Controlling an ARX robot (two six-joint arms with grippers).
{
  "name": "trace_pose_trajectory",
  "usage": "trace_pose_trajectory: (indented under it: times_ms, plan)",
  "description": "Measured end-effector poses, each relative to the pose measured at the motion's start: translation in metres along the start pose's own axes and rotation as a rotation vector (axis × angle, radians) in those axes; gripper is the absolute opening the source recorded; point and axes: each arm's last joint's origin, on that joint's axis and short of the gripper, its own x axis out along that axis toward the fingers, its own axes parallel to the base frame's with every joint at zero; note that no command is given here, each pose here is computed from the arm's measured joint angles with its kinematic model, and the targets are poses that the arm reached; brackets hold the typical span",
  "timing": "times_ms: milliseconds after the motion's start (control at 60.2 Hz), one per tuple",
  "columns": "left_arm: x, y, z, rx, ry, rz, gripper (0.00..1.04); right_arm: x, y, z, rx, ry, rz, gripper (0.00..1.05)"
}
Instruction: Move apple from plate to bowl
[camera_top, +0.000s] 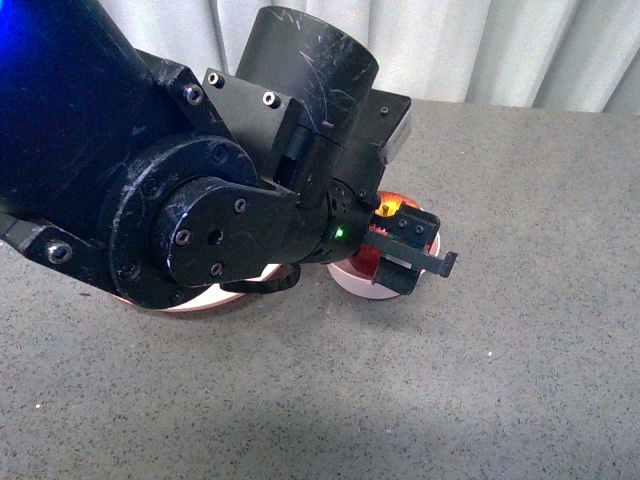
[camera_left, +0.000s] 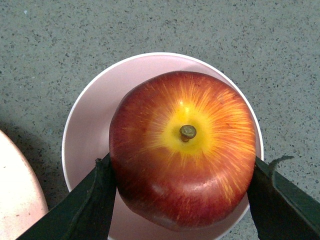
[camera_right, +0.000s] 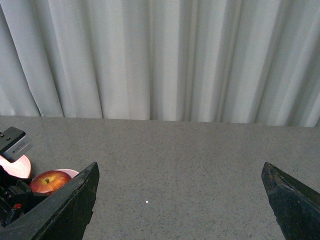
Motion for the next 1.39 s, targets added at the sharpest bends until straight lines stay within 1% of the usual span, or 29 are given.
trace_pose_trajectory:
  times_ms: [116, 199, 232, 249, 266, 282, 349, 432, 548, 714, 830, 897, 1030, 1096, 1129, 1146, 1179, 1196, 1245, 1279, 1312, 1345, 1395]
  plan:
    - [0.003, 0.0, -0.003, 0.0, 0.009, 0.004, 0.65, 0.0, 0.0, 0.0, 0.0, 0.0, 0.0, 0.95]
    - [0.003, 0.0, -0.003, -0.005, 0.009, 0.003, 0.8, 0.0, 0.0, 0.0, 0.0, 0.0, 0.0, 0.95]
    - [0.003, 0.0, -0.003, -0.006, 0.008, 0.003, 0.83, 0.0, 0.0, 0.0, 0.0, 0.0, 0.0, 0.95]
    - [0.003, 0.0, -0.002, -0.006, 0.003, 0.003, 0.88, 0.0, 0.0, 0.0, 0.0, 0.0, 0.0, 0.95]
    - [0.003, 0.0, -0.002, -0.006, 0.002, 0.003, 0.88, 0.0, 0.0, 0.0, 0.0, 0.0, 0.0, 0.95]
    - [0.003, 0.0, -0.001, -0.006, -0.003, 0.002, 0.92, 0.0, 0.0, 0.0, 0.0, 0.0, 0.0, 0.95]
    - [0.001, 0.0, 0.001, -0.005, -0.017, 0.002, 1.0, 0.0, 0.0, 0.0, 0.0, 0.0, 0.0, 0.95]
    - [-0.003, -0.001, 0.003, -0.005, -0.041, 0.003, 0.97, 0.0, 0.0, 0.0, 0.0, 0.0, 0.0, 0.95]
    - [-0.014, 0.001, 0.006, -0.01, -0.076, 0.022, 0.98, 0.0, 0.0, 0.0, 0.0, 0.0, 0.0, 0.95]
    - [-0.04, 0.008, 0.011, -0.037, -0.162, 0.069, 0.98, 0.0, 0.0, 0.0, 0.0, 0.0, 0.0, 0.95]
    - [-0.073, 0.025, 0.01, -0.102, -0.237, 0.163, 0.98, 0.0, 0.0, 0.0, 0.0, 0.0, 0.0, 0.95]
    - [-0.086, 0.032, 0.008, -0.125, -0.257, 0.206, 0.98, 0.0, 0.0, 0.0, 0.0, 0.0, 0.0, 0.95]
    - [-0.116, 0.044, 0.003, -0.156, -0.338, 0.348, 0.98, 0.0, 0.0, 0.0, 0.0, 0.0, 0.0, 0.95]
    - [-0.12, 0.045, 0.005, -0.157, -0.354, 0.358, 0.98, 0.0, 0.0, 0.0, 0.0, 0.0, 0.0, 0.95]
    - [-0.12, 0.045, 0.004, -0.145, -0.376, 0.394, 0.96, 0.0, 0.0, 0.0, 0.0, 0.0, 0.0, 0.95]
    - [-0.122, 0.046, 0.003, -0.148, -0.42, 0.441, 0.92, 0.0, 0.0, 0.0, 0.0, 0.0, 0.0, 0.95]
    - [-0.125, 0.047, 0.001, -0.151, -0.465, 0.484, 0.89, 0.0, 0.0, 0.0, 0.0, 0.0, 0.0, 0.95]
    - [-0.128, 0.048, -0.003, -0.155, -0.502, 0.515, 0.85, 0.0, 0.0, 0.0, 0.0, 0.0, 0.0, 0.95]
    - [-0.137, 0.05, -0.011, -0.16, -0.557, 0.543, 0.78, 0.0, 0.0, 0.0, 0.0, 0.0, 0.0, 0.95]
    - [-0.151, 0.056, -0.019, -0.166, -0.608, 0.568, 0.69, 0.0, 0.0, 0.0, 0.0, 0.0, -0.002, 0.95]
    - [-0.165, 0.061, -0.024, -0.169, -0.629, 0.582, 0.6, 0.0, 0.0, 0.0, 0.0, 0.0, -0.003, 0.95]
    - [-0.173, 0.062, -0.027, -0.169, -0.636, 0.584, 0.55, 0.0, 0.0, 0.0, 0.0, 0.0, -0.003, 0.95]
    - [-0.187, 0.065, -0.034, -0.166, -0.645, 0.584, 0.44, 0.0, 0.0, 0.0, 0.0, 0.0, -0.002, 0.95]
